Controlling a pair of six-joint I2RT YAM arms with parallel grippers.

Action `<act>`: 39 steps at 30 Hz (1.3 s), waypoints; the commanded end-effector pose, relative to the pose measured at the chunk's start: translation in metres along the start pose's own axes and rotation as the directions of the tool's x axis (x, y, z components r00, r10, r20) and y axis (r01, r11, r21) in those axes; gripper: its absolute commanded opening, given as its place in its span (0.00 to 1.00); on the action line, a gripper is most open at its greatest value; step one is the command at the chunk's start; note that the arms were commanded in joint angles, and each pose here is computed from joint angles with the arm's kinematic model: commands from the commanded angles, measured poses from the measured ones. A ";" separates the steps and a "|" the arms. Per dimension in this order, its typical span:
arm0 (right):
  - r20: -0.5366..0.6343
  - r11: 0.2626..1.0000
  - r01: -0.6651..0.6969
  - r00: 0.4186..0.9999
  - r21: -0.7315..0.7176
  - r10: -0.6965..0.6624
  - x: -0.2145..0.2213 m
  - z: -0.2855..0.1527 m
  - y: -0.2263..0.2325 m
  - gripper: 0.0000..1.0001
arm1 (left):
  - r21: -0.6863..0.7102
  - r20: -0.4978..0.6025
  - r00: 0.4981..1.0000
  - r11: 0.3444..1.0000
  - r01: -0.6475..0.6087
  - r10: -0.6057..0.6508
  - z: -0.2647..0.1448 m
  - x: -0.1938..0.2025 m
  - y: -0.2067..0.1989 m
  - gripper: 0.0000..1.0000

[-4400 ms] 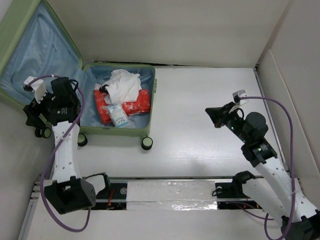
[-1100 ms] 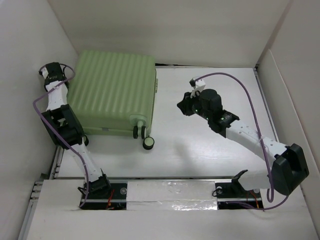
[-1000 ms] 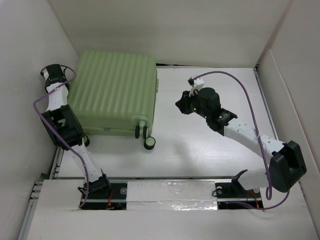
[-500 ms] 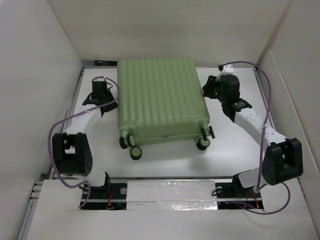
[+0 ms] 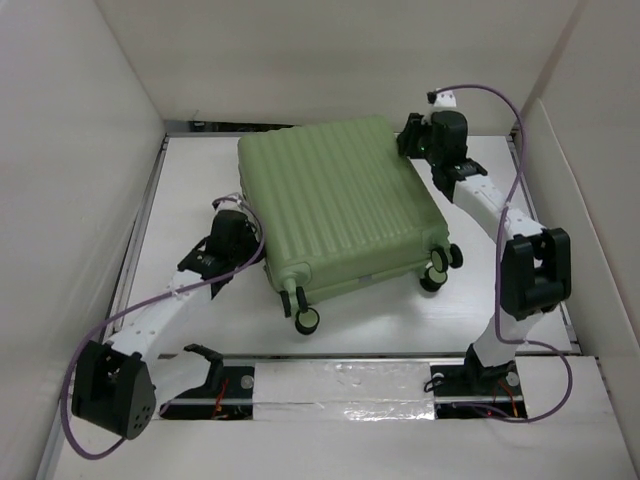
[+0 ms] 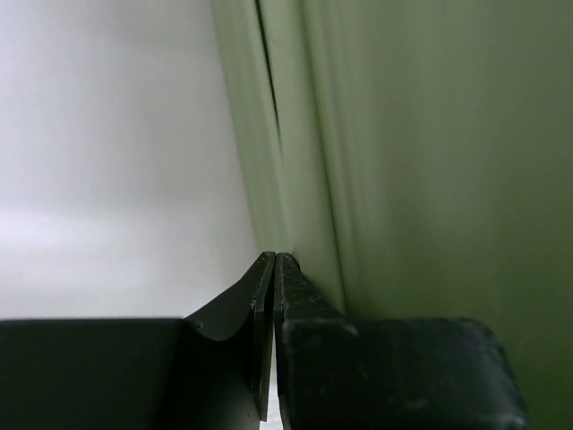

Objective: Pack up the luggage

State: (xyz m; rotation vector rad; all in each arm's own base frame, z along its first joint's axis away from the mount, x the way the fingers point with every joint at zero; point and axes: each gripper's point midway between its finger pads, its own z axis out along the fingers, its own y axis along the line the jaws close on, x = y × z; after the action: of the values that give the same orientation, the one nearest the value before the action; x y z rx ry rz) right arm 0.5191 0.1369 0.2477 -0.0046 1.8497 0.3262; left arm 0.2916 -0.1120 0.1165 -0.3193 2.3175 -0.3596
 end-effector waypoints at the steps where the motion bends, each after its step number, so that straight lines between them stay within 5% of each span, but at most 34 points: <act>1: -0.267 0.942 -0.007 0.960 -0.335 -0.088 0.073 0.003 0.104 0.46 | 0.206 -0.120 0.993 0.978 0.041 -0.016 -0.017 0.053 -0.051 0.00; 6: -0.188 0.941 0.008 0.979 -0.339 -0.076 0.019 0.019 0.111 0.49 | 0.094 0.091 0.995 0.995 0.034 -0.042 -0.042 0.024 -0.042 0.00; 8: -0.108 0.951 0.012 0.993 -0.310 -0.048 -0.025 0.006 0.097 0.53 | 0.110 0.217 0.973 0.992 0.057 -0.080 -0.063 -0.008 -0.043 0.17; 10: -0.045 0.970 0.013 0.999 -0.242 -0.025 -0.056 -0.009 0.066 0.55 | 0.121 0.383 0.914 0.988 0.092 -0.132 -0.091 -0.052 -0.042 0.35; 14: 0.100 0.987 0.007 0.995 -0.161 0.010 -0.086 -0.091 0.038 0.54 | 0.197 0.577 0.763 0.956 0.216 -0.291 -0.133 -0.114 -0.032 0.39; 16: 0.134 0.985 -0.003 0.991 -0.171 0.026 -0.074 -0.122 0.047 0.40 | 0.362 0.620 0.662 0.902 0.237 -0.422 -0.158 -0.140 -0.047 0.39; 17: 0.194 0.980 0.000 0.980 -0.200 0.040 -0.084 -0.159 0.057 0.19 | 0.412 0.618 0.639 0.881 0.234 -0.458 -0.163 -0.146 -0.054 0.40; 19: 0.106 0.963 -0.005 0.994 -0.270 0.035 -0.023 -0.177 0.080 0.01 | 0.459 0.619 0.618 0.862 0.216 -0.485 -0.158 -0.165 -0.074 0.40; 21: 0.077 0.959 -0.010 0.997 -0.284 0.033 0.004 -0.214 0.085 0.00 | 0.476 0.618 0.618 0.857 0.197 -0.486 -0.162 -0.194 -0.097 0.40; 22: 0.022 0.970 -0.028 0.999 -0.242 0.034 0.036 -0.219 0.075 0.00 | 0.414 0.617 0.656 0.888 0.200 -0.435 -0.130 -0.205 -0.099 0.40; 24: -0.055 0.969 -0.045 0.998 -0.243 0.033 0.070 -0.245 0.075 0.00 | 0.481 0.581 0.684 0.864 0.148 -0.441 -0.131 -0.235 -0.126 0.40; 30: -0.127 0.954 -0.152 0.984 -0.258 0.122 0.107 -0.304 0.064 0.00 | 0.349 0.634 0.678 0.920 0.179 -0.372 -0.061 -0.338 -0.092 0.48; 31: -0.165 0.954 -0.157 0.979 -0.255 0.118 0.116 -0.303 0.066 0.00 | 0.256 0.568 0.757 0.943 0.211 -0.324 -0.009 -0.331 -0.074 0.49; 33: -0.222 0.968 -0.138 0.971 -0.208 0.091 0.132 -0.297 0.061 0.00 | 0.239 0.551 0.785 0.955 0.177 -0.283 0.001 -0.361 -0.066 0.49; 35: -0.269 0.981 -0.118 0.960 -0.152 0.074 0.146 -0.286 0.057 0.00 | 0.162 0.428 0.875 0.972 0.172 -0.226 0.062 -0.340 -0.051 0.49; 39: -0.217 0.994 -0.098 0.972 -0.047 0.086 0.139 -0.264 0.041 0.00 | 0.157 0.310 0.937 0.981 0.118 -0.162 0.116 -0.325 -0.041 0.50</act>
State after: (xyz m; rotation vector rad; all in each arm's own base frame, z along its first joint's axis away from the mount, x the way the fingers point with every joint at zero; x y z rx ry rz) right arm 0.2063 0.1538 0.1951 -0.0840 2.0835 0.5520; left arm 0.6090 -0.0393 0.2934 -0.5766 1.7781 -0.4372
